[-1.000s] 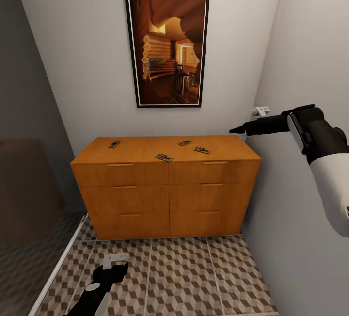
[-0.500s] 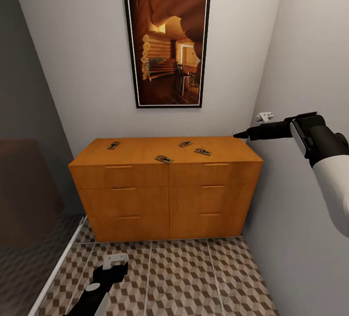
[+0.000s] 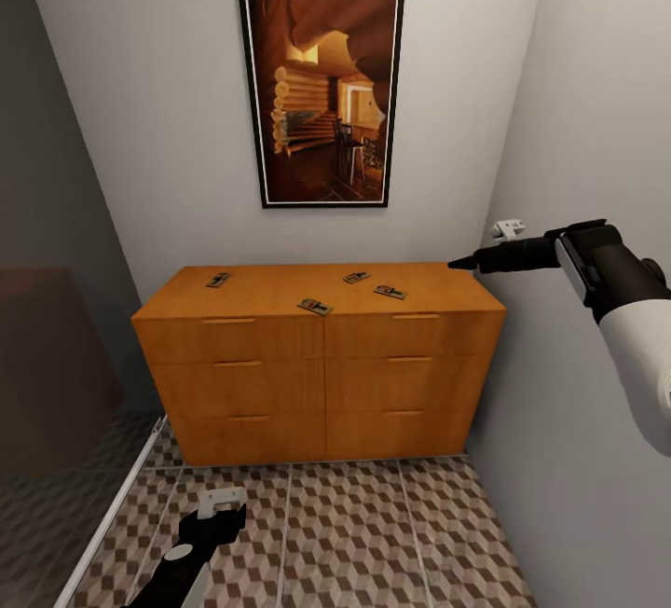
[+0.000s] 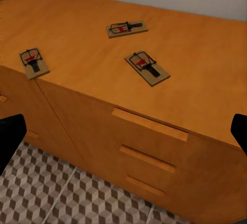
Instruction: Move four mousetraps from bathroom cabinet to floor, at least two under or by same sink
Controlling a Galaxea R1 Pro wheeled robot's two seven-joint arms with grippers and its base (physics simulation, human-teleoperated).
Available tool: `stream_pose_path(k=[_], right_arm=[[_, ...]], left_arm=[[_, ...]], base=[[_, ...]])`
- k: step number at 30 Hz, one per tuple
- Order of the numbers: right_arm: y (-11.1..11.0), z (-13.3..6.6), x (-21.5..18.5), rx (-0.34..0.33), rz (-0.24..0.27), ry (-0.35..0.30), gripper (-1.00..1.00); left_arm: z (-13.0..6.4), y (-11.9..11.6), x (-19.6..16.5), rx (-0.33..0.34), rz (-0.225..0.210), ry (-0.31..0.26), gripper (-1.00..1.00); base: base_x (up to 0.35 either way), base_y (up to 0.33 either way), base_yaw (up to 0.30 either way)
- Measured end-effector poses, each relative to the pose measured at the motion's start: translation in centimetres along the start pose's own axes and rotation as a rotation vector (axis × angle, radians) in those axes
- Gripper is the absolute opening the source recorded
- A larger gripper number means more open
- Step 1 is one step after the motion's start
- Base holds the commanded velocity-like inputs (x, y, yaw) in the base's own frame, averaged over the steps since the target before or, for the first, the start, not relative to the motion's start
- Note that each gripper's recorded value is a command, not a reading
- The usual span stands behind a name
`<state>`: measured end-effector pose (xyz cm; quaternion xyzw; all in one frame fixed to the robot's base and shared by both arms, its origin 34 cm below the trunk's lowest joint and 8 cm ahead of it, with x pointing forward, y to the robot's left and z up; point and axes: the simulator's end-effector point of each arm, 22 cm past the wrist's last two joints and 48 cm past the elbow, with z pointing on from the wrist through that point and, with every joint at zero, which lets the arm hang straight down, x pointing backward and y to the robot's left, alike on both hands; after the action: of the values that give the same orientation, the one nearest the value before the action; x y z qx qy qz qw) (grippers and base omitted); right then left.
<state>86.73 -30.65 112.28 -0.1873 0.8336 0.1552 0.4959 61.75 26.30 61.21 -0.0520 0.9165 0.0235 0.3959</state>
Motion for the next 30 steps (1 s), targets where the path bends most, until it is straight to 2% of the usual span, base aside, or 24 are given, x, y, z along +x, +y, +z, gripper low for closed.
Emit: stream_pose_path(k=[4, 8, 10, 13, 14, 16, 17, 19, 20, 21, 22, 26, 30], right_arm=[[0.0, 0.0, -0.1, 0.001, -0.005, -0.004, 1.0], [0.0, 0.0, -0.4, 0.002, -0.022, -0.018, 1.0], [0.0, 0.0, -0.5, 0.002, -0.029, -0.024, 1.0], [0.0, 0.0, -0.6, 0.003, -0.035, -0.029, 1.0], [0.0, 0.0, -0.7, 0.003, -0.036, -0.03, 1.0], [-0.1, 0.0, -0.7, 0.004, -0.037, -0.031, 1.0], [-0.1, 0.0, -0.7, 0.005, -0.037, -0.032, 1.0], [-0.2, 0.0, -0.7, 0.01, -0.037, -0.032, 1.0], [-0.4, 0.0, -0.7, 0.018, -0.037, -0.032, 1.0], [-0.5, 0.0, -0.7, 0.024, -0.037, -0.032, 1.0], [-0.9, 0.1, -0.7, 0.046, -0.037, -0.032, 1.0], [-1.5, 0.3, -0.4, 0.073, -0.029, -0.025, 1.0], [-2.0, 0.7, 0.7, 0.079, -0.007, -0.004, 1.0]], left_arm=[[0.0, 0.0, 0.3, 0.0, 0.002, 0.006, 1.0], [0.1, 1.2, 3.2, -0.013, 0.017, 0.055, 1.0], [0.1, 2.8, 5.5, -0.032, 0.028, 0.08, 1.0], [-1.0, 6.1, 12.1, -0.068, 0.057, 0.115, 1.0], [-1.9, 7.5, 14.2, -0.083, 0.066, 0.109, 1.0], [-2.9, 9.1, 16.0, -0.098, 0.077, 0.092, 1.0], [-3.7, 10.8, 16.1, -0.117, 0.084, 0.044, 1.0], [-4.5, 12.7, 16.1, -0.133, 0.101, -0.002, 1.0], [-5.6, 14.6, 16.8, -0.154, 0.113, -0.024, 1.0], [-6.3, 15.5, 17.3, -0.16, 0.127, -0.028, 1.0], [-8.1, 17.7, 19.1, -0.182, 0.145, -0.028, 1.0], [-10.0, 19.8, 20.8, -0.195, 0.176, -0.019, 1.0], [-10.3, 19.4, 21.4, -0.188, 0.177, -0.016, 1.0]], base=[[0.0, 0.0, 0.0], [0.0, 0.0, 0.0], [0.0, 0.0, 0.0], [0.0, 0.0, 0.0], [0.0, 0.0, 0.0], [0.0, 0.0, 0.0], [0.0, 0.0, 0.0], [0.0, 0.0, 0.0], [0.0, 0.0, 0.0], [0.0, 0.0, 0.0], [0.0, 0.0, 0.0], [0.0, 0.0, 0.0], [0.0, 0.0, 0.0]])
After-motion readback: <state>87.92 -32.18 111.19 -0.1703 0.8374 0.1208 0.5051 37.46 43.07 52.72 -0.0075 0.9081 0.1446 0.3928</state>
